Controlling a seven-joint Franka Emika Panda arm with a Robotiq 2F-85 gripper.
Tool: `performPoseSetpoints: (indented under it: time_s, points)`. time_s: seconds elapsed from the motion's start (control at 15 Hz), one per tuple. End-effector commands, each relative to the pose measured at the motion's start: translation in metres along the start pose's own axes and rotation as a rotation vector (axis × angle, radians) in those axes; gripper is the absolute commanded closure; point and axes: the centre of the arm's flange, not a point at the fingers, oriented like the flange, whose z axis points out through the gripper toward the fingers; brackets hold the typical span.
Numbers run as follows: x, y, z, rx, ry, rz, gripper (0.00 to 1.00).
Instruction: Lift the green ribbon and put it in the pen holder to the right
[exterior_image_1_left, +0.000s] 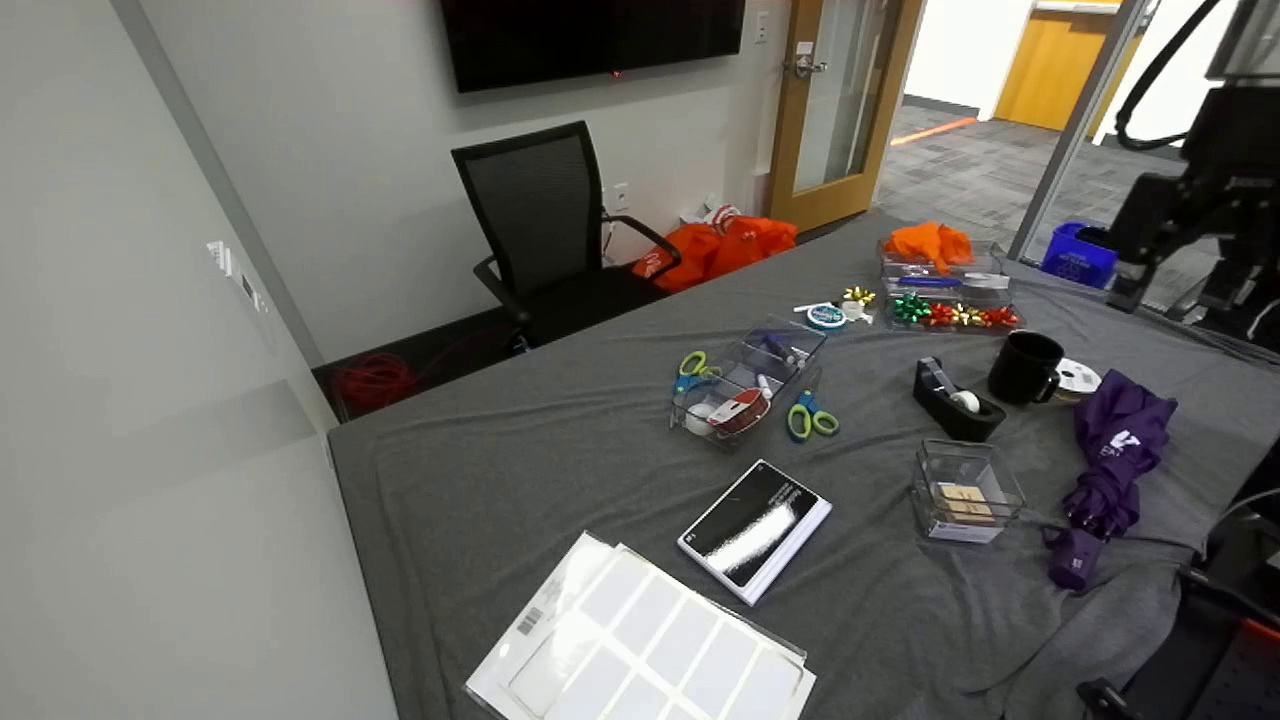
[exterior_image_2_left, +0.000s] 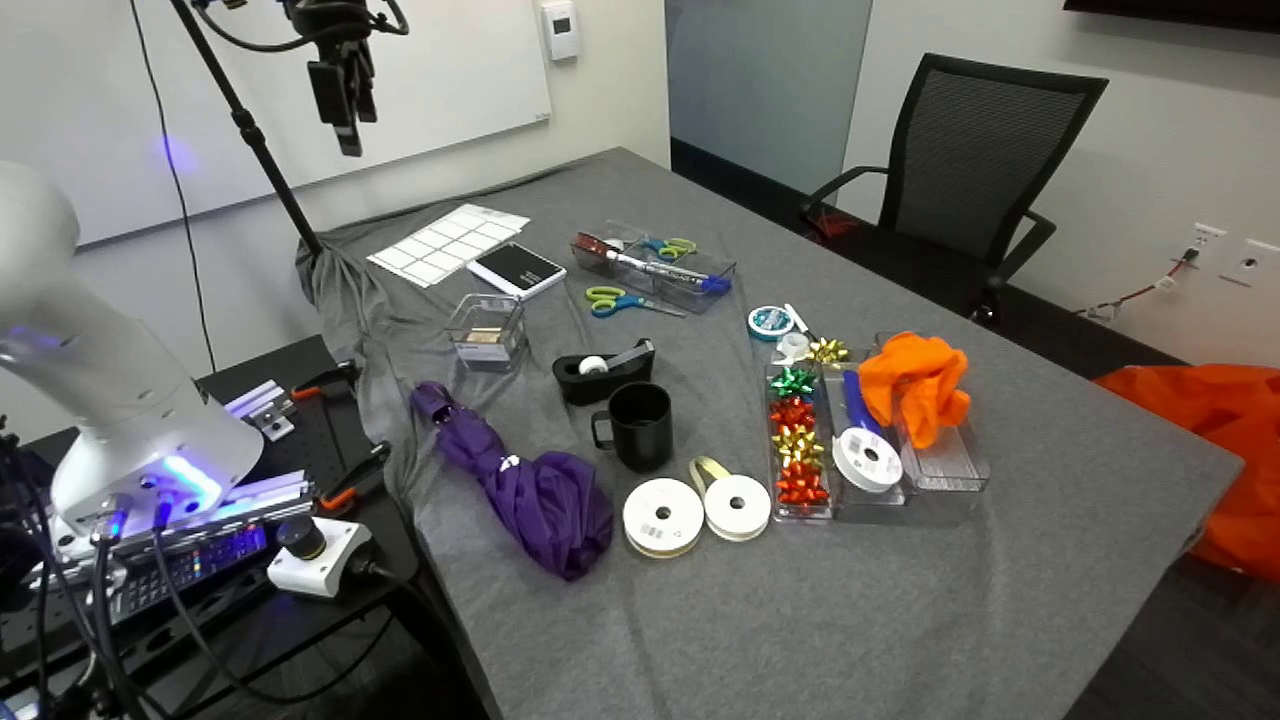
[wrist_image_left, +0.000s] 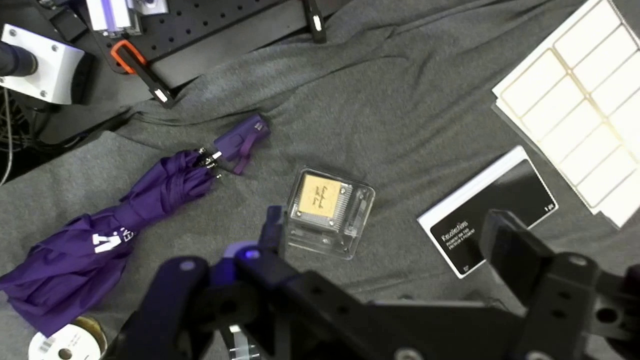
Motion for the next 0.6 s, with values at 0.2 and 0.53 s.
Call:
performPoseSetpoints:
  time_s: [0.2,0.53]
  points:
    - [0.081,-0.046,0.006,0.141,-0.002,0.094,0.0]
    - [0.128,-0.062,-0.009,0.166,0.1,0.09,0.0]
